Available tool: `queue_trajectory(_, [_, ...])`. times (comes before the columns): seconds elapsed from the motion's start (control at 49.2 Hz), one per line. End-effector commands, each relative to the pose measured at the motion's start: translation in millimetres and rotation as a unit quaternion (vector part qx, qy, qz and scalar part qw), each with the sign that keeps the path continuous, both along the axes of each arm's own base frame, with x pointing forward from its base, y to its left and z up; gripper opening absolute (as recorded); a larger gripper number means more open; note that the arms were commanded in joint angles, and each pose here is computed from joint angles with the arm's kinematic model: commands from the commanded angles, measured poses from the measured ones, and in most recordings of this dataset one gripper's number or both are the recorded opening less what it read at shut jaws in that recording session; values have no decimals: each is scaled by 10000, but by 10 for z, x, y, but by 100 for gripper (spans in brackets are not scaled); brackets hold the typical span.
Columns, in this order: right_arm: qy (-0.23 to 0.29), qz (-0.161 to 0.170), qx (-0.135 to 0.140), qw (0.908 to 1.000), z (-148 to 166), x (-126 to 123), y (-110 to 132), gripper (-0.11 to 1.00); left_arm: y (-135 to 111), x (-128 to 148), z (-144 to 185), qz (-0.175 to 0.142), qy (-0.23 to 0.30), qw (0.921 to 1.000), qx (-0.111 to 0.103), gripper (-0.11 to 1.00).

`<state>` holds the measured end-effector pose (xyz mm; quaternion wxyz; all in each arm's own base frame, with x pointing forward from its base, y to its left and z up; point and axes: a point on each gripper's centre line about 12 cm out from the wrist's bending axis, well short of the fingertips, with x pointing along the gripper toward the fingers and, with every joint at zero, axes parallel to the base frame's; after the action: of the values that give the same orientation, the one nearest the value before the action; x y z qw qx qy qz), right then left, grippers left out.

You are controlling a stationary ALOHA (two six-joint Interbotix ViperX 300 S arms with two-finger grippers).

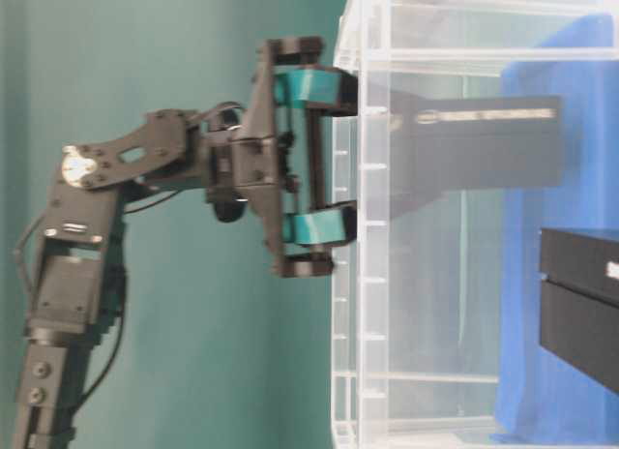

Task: Take the box out of the case with the left arm.
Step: 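Lift the right box upward out of the case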

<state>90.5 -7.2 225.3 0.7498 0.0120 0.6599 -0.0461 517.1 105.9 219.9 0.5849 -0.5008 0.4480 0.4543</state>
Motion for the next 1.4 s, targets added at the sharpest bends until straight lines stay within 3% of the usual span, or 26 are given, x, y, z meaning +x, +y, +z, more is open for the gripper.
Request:
queue_trajectory(0.0, [-100,-7,15,9999,78,31,3,1,-54,-38,570,-46,-510,9986,106,61])
queue_trajectory(0.509, [-100,-7,15,9999,78,31,3,1,-277,-19,1150,-210,-477,9986,83,61])
queue_trajectory(1.383, [-100,-7,15,9999,78,31,3,1,-286,-242,1789,-255,-439,9987,90,61])
